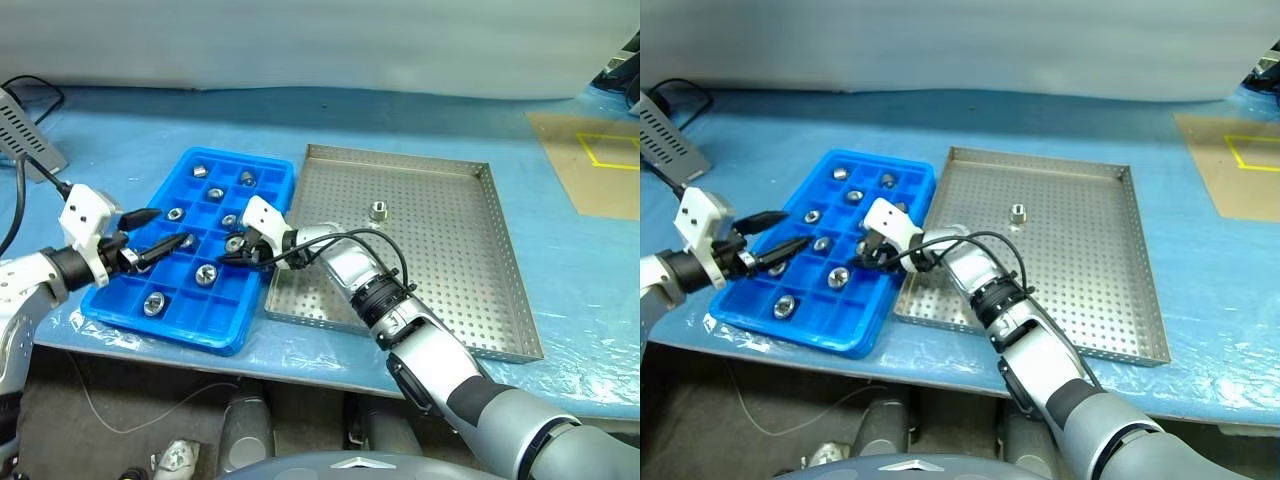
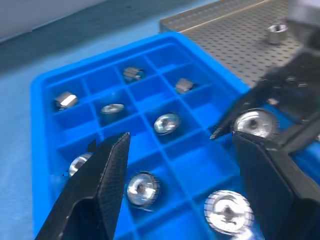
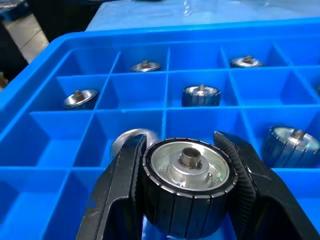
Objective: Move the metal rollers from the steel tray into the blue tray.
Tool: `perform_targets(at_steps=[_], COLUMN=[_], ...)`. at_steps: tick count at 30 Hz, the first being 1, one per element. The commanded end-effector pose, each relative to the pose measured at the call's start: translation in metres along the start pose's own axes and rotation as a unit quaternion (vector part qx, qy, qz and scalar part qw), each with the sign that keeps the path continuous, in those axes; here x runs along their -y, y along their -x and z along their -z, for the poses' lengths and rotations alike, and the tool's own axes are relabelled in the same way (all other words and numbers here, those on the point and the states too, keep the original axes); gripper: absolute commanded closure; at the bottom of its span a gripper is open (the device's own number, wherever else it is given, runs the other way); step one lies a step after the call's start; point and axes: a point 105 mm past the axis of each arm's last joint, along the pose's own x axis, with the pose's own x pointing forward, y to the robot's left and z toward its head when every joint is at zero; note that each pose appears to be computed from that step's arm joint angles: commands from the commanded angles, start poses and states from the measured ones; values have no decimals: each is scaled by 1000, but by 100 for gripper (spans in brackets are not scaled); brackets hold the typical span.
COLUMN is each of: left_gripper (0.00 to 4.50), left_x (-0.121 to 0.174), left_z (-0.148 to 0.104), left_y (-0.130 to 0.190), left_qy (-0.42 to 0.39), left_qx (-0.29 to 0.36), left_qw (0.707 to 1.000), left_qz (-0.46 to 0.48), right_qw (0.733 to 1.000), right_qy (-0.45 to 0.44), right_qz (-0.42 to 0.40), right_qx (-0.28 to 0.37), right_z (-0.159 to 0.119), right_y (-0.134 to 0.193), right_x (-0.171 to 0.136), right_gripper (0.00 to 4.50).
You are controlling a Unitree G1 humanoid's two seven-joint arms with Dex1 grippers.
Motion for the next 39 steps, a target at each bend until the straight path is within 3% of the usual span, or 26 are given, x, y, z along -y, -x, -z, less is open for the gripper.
perform_targets(at_steps=[1,7,10,11,17,24,27,30,32,39], left_gripper=[108,108,108,108,108,108,108,108,108,108], left_x=[17,37,37,37,37,38,46,57,65,92], left_z=[-8,-1,-1,0,-3,-15,-19,-27,-33,-70], left_y=[4,-5,-9,-11,-22,-43,-59,-90,-108,-160], left_qy=[6,35,40,41,42,45,50,56,54,79], left_qx=[24,35,40,39,43,67,80,100,112,174], left_qw=[1000,999,998,998,998,995,992,987,984,966], left_qz=[2,8,6,7,29,61,83,109,126,177], right_qw=[999,999,997,997,998,993,982,937,907,846], right_qy=[18,38,43,45,50,30,35,9,-5,-69], right_qz=[-30,-10,52,60,29,77,148,320,394,506], right_qx=[40,34,34,35,34,88,114,141,145,152], right_z=[-35,-33,-32,-31,-27,-53,-64,-62,-52,-10], right_y=[0,9,13,15,24,65,95,149,172,215], right_x=[-4,8,27,30,22,40,64,114,129,133], right_gripper=[279,279,279,207,18,18,18,18,18,18])
